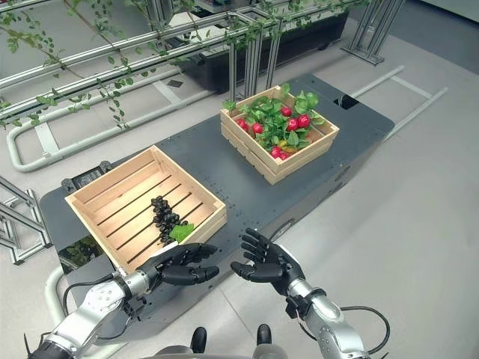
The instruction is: Pick up the fruits from the basket on one side to the basket on the other side
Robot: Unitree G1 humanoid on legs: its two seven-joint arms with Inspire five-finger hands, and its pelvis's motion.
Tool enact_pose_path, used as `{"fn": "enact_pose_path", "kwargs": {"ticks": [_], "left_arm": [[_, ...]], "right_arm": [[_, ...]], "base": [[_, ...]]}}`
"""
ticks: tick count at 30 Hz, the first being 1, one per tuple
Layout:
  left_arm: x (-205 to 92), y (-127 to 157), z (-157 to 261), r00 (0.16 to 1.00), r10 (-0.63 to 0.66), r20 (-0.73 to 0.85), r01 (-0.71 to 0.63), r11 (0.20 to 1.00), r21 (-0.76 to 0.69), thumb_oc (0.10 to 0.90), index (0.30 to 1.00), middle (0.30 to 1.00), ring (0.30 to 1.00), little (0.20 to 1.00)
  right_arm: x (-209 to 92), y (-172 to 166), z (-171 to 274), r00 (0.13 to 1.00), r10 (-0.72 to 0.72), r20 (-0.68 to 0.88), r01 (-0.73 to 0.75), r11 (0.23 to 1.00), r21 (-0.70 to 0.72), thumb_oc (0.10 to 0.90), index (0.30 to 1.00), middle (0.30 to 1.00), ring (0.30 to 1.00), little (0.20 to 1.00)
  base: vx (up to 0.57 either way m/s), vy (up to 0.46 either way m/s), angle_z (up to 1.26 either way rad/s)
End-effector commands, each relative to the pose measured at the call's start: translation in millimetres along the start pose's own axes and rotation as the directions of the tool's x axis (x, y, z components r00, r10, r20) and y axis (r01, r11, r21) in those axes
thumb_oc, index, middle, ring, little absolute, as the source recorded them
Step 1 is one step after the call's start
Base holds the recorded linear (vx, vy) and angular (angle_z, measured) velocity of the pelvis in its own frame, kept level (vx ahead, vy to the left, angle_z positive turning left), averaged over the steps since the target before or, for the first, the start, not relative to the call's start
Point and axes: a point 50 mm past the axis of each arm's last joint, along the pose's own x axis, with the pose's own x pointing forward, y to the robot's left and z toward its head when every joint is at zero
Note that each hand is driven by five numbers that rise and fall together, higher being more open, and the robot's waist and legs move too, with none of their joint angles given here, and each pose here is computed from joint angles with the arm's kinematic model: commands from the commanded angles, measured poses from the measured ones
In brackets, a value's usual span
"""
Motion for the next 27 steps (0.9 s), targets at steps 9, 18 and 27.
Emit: {"fn": "enact_pose_path", "kwargs": {"ticks": [9, 18, 27], "left_arm": [[-10, 25, 96, 0.877, 0.032, 0.480, -0.117, 0.982, 0.149, 0.800, 0.900, 0.900, 0.900, 0.900], [-37, 52, 128, 0.732, 0.175, 0.659, -0.445, 0.855, 0.267, 0.800, 0.900, 0.900, 0.900, 0.900], [-72, 85, 148, 0.537, 0.328, 0.777, -0.796, 0.503, 0.338, 0.800, 0.900, 0.900, 0.900, 0.900]], "right_arm": [[-2, 20, 57, 0.958, 0.119, 0.260, -0.104, 0.992, -0.070, 0.800, 0.900, 0.900, 0.900, 0.900], [-5, 9, 51, 0.962, 0.040, 0.271, -0.033, 0.999, -0.029, 0.800, 0.900, 0.900, 0.900, 0.900], [-15, 11, 27, 0.981, 0.030, 0.191, -0.032, 0.999, 0.011, 0.800, 0.900, 0.900, 0.900, 0.900]], "base": [[0.09, -0.132, 0.54], [0.02, 0.236, 0.52], [0.09, 0.145, -0.10]]}}
